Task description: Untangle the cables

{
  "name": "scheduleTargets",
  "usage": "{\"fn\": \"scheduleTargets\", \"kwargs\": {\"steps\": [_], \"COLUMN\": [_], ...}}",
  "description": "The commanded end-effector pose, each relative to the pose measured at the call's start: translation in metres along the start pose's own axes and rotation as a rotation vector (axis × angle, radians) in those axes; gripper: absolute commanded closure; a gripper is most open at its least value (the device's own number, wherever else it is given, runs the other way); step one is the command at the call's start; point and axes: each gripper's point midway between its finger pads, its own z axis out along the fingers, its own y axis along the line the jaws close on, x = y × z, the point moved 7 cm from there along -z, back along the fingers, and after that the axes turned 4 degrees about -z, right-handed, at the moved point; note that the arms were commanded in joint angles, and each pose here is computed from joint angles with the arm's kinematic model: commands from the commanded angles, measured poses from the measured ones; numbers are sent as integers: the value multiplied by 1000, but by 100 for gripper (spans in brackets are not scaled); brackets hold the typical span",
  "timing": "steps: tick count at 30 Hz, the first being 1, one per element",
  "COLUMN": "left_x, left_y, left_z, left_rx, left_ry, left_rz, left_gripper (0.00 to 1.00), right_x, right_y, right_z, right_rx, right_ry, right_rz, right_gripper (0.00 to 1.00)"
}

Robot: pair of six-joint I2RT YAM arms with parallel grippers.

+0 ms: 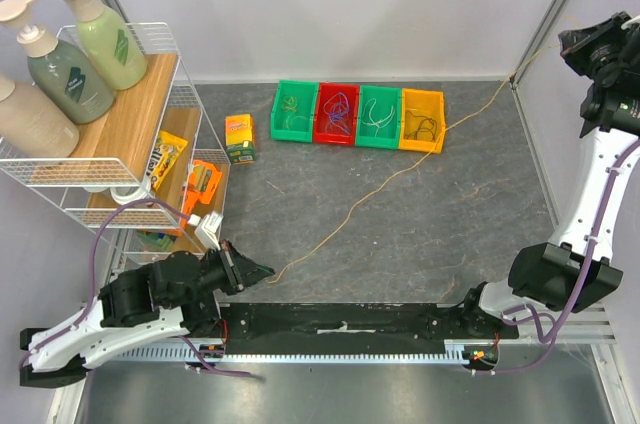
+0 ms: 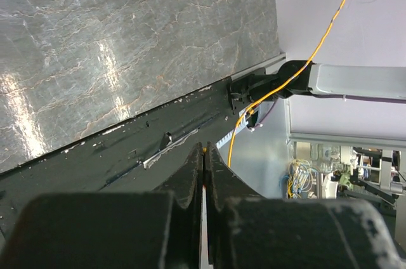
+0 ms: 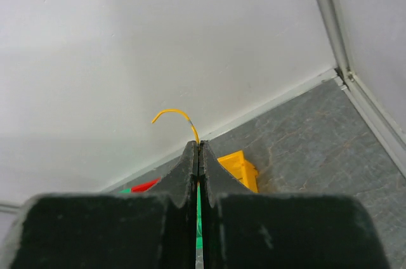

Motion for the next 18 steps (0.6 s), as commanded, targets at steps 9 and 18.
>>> {"fn": "scheduleTargets", "kwargs": {"steps": [9,18], "left_x": [-11,-10], "left_y": [7,12], "left_z": [-10,-10], "left_rx": [-68,-78], "left_ry": [-75,-78], "left_rz": [-2,-20], "left_gripper": [98,98], "right_x": [-12,-18], "right_y": [7,-4], "right_z": [9,34], "right_rx": [-278,-309], "right_ry": [-4,-12], "right_rz": [196,268], "right_gripper": [100,100]}}
